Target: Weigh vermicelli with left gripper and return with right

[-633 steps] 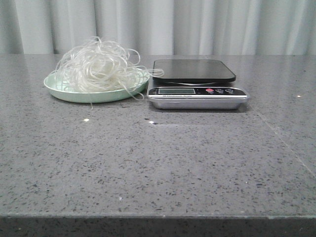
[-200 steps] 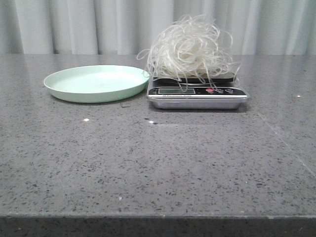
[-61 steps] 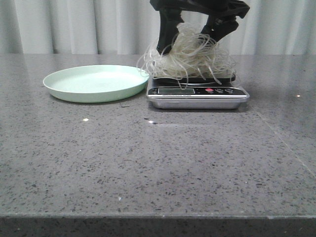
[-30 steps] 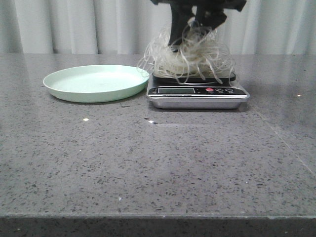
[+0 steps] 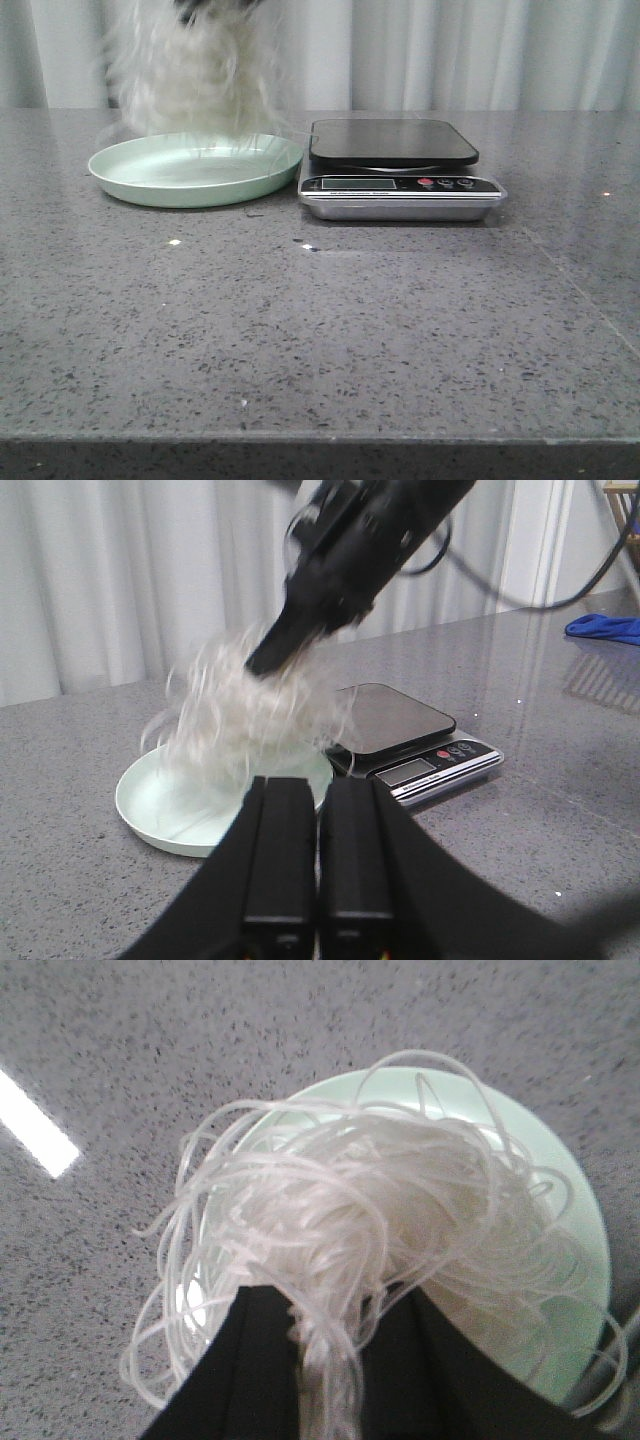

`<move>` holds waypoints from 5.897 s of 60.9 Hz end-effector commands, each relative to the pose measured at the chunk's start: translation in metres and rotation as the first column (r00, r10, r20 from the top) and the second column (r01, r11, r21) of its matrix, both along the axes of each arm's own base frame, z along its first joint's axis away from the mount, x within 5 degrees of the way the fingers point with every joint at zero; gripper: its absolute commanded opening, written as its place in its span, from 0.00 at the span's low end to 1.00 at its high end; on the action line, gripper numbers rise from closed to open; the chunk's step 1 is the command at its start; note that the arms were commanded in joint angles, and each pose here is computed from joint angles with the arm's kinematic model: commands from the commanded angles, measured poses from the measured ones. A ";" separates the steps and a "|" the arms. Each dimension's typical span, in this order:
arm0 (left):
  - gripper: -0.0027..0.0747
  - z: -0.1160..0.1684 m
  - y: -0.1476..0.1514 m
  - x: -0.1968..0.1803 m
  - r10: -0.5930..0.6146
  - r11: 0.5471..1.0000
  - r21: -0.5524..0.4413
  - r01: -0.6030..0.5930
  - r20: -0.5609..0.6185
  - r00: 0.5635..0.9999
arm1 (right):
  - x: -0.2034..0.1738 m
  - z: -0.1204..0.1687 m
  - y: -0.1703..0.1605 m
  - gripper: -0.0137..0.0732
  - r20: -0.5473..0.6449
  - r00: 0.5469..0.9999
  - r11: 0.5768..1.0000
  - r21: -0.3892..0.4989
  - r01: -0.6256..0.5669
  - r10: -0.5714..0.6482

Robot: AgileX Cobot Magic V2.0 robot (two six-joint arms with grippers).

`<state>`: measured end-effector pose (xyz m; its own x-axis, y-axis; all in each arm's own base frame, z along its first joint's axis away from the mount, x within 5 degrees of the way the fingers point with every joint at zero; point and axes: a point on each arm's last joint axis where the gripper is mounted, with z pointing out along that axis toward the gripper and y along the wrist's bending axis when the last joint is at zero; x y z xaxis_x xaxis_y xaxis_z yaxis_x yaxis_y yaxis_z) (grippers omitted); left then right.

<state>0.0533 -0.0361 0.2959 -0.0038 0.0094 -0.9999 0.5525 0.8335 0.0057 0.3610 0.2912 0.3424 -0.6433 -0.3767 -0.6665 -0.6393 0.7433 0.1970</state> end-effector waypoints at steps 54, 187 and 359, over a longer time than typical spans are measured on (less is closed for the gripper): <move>0.20 0.015 0.001 0.000 0.011 0.998 -0.066 -0.006 0.076 0.997 | -0.101 0.100 -0.129 0.85 0.295 0.942 0.982 0.140 0.123 -0.160; 0.20 -0.059 0.032 0.004 0.489 0.872 -0.047 -0.487 0.139 0.861 | -0.328 -0.034 -0.270 0.37 0.658 0.635 0.880 0.468 0.078 -0.406; 0.20 -0.082 0.035 0.001 0.541 0.841 -0.071 -0.536 0.125 0.832 | -0.308 -0.122 -0.291 0.37 0.737 0.270 0.758 0.473 0.448 -0.620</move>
